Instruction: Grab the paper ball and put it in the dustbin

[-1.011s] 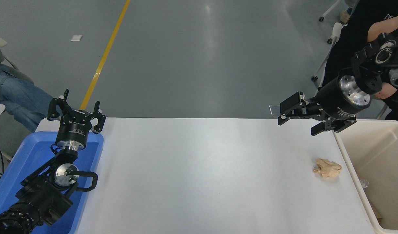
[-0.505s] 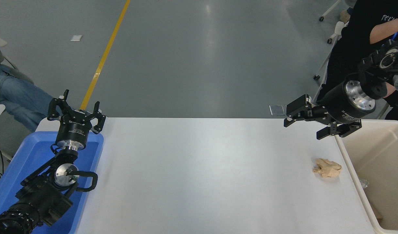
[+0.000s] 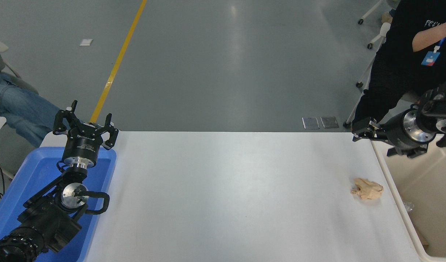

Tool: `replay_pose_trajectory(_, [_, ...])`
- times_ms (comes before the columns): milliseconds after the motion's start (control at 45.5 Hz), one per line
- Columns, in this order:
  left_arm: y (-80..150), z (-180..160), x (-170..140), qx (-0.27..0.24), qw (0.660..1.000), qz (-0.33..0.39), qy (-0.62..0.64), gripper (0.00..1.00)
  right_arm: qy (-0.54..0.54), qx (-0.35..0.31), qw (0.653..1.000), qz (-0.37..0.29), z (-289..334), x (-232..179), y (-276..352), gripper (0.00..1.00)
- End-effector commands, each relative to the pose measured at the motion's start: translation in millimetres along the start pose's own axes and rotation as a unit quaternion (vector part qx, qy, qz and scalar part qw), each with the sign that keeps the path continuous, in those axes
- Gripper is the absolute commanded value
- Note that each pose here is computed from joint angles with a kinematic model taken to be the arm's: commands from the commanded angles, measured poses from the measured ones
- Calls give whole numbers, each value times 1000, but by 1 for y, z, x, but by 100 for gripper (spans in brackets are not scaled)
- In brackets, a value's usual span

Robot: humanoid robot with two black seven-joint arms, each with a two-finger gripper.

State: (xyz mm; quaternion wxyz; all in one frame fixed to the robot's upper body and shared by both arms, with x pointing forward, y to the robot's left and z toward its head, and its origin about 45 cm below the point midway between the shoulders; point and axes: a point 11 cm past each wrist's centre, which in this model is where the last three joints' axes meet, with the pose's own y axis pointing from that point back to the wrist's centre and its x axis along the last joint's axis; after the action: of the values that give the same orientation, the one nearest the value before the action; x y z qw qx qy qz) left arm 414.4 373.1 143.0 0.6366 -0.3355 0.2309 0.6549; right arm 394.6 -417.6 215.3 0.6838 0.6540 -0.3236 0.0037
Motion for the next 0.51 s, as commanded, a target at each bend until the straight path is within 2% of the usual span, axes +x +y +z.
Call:
replay_pose_trajectory(0, [0, 0, 0, 0, 1000, 0, 0, 99, -3, -43, 996, 79, 37, 1, -39, 100])
replay_pose_trajectory(220, [0, 0, 0, 0, 1000, 0, 0, 99, -20, -46, 991, 121, 48, -9, -63, 100])
replay_pose_trajectory(484, [0, 0, 0, 0, 1000, 0, 0, 99, -35, -36, 994, 95, 42, -46, -89, 100])
